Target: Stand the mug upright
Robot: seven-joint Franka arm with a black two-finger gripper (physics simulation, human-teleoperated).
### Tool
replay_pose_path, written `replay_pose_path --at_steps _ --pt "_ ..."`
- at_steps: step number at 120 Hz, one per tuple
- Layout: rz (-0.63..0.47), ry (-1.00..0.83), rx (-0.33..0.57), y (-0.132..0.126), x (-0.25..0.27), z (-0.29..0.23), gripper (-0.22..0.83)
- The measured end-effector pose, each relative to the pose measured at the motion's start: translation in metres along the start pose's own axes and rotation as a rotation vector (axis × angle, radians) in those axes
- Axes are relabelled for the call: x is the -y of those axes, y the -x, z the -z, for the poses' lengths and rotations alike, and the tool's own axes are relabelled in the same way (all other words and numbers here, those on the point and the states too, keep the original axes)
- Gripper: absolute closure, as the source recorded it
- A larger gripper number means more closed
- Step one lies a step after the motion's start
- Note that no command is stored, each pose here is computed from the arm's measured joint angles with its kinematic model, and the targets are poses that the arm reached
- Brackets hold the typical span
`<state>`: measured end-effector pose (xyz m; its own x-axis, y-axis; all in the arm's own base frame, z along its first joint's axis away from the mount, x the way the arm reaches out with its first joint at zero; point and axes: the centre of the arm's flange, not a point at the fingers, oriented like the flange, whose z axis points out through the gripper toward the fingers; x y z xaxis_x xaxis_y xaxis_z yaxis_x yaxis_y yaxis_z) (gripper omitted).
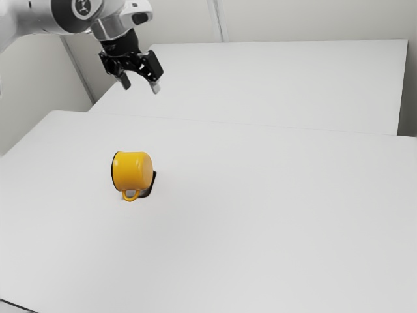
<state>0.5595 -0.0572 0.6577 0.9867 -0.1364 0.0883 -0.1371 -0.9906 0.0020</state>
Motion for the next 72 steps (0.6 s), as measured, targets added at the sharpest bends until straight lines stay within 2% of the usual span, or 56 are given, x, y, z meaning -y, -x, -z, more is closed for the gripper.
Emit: replay_pose_path --at_steps 35,72 --pt "-0.026 0.004 0.001 -0.001 -0.017 -0.002 0.00" --pt "-0.008 0.003 -0.010 0.005 -0.008 -0.004 0.00"
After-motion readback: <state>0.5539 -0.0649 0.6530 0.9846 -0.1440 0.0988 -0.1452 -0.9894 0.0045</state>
